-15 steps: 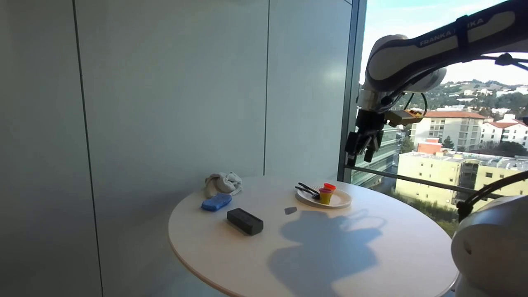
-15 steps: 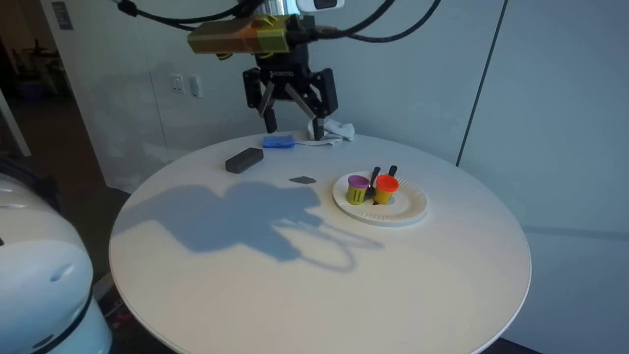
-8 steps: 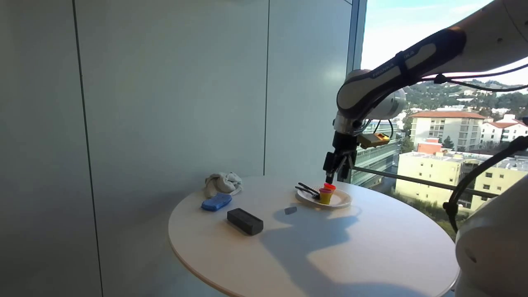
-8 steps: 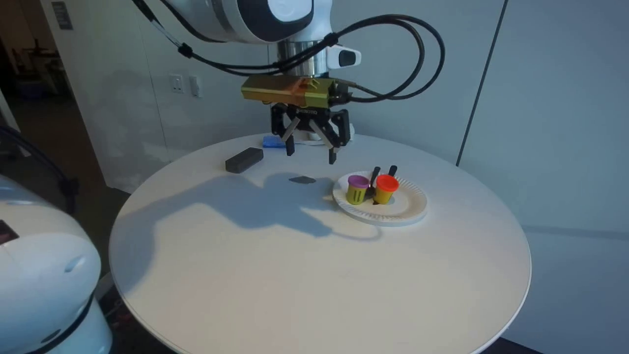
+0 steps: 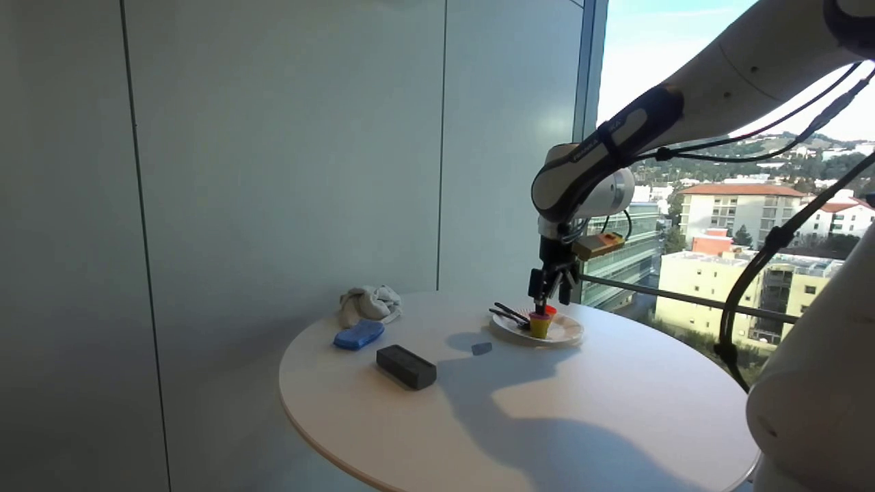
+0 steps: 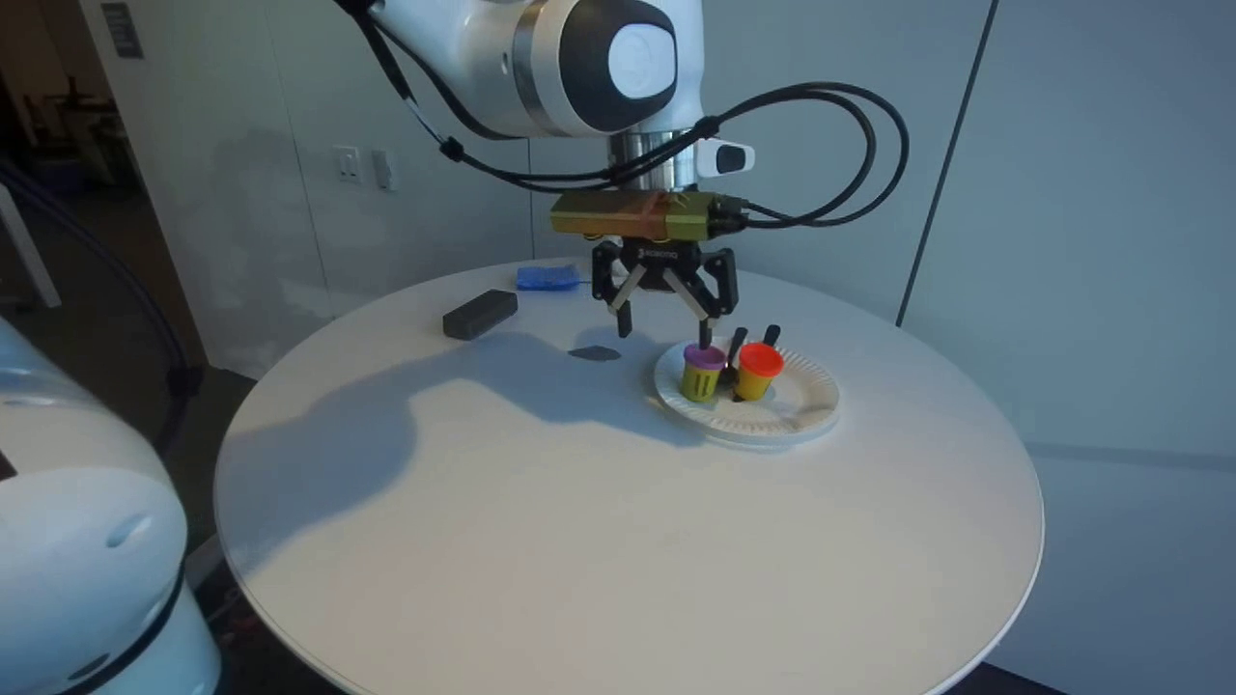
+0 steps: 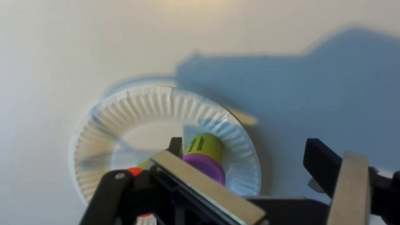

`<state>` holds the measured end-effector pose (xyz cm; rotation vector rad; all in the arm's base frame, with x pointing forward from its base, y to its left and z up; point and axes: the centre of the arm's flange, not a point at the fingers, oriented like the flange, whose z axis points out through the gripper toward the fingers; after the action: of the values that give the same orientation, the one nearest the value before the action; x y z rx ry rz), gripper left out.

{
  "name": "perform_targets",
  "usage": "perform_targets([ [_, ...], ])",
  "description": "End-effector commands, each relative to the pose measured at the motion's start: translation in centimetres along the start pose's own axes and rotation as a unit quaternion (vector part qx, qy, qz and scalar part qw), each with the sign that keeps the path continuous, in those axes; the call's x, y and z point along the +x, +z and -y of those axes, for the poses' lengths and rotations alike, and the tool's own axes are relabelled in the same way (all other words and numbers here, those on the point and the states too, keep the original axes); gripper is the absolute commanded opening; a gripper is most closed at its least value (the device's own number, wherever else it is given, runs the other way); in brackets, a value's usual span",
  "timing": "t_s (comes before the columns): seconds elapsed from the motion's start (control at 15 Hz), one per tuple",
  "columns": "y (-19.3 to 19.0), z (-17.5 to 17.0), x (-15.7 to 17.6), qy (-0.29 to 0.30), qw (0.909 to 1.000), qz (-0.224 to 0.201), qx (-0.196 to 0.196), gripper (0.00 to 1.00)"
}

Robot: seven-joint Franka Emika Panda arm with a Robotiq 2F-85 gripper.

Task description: Take all the things off of the plate

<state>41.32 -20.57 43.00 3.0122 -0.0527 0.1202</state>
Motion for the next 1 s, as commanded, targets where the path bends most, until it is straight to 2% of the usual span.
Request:
perform_targets([
  [0.0, -0.7, -2.8, 2.1, 0.010, 0.9997, -0.018, -0.013, 1.00],
  [0.4, 0.4, -4.2, 4.8, 0.014, 0.9989, -0.045, 0.010, 1.00],
  [0.93, 4.5, -4.2, 6.5, 0.019, 0.9989, -0.010, 0.040, 1.00],
])
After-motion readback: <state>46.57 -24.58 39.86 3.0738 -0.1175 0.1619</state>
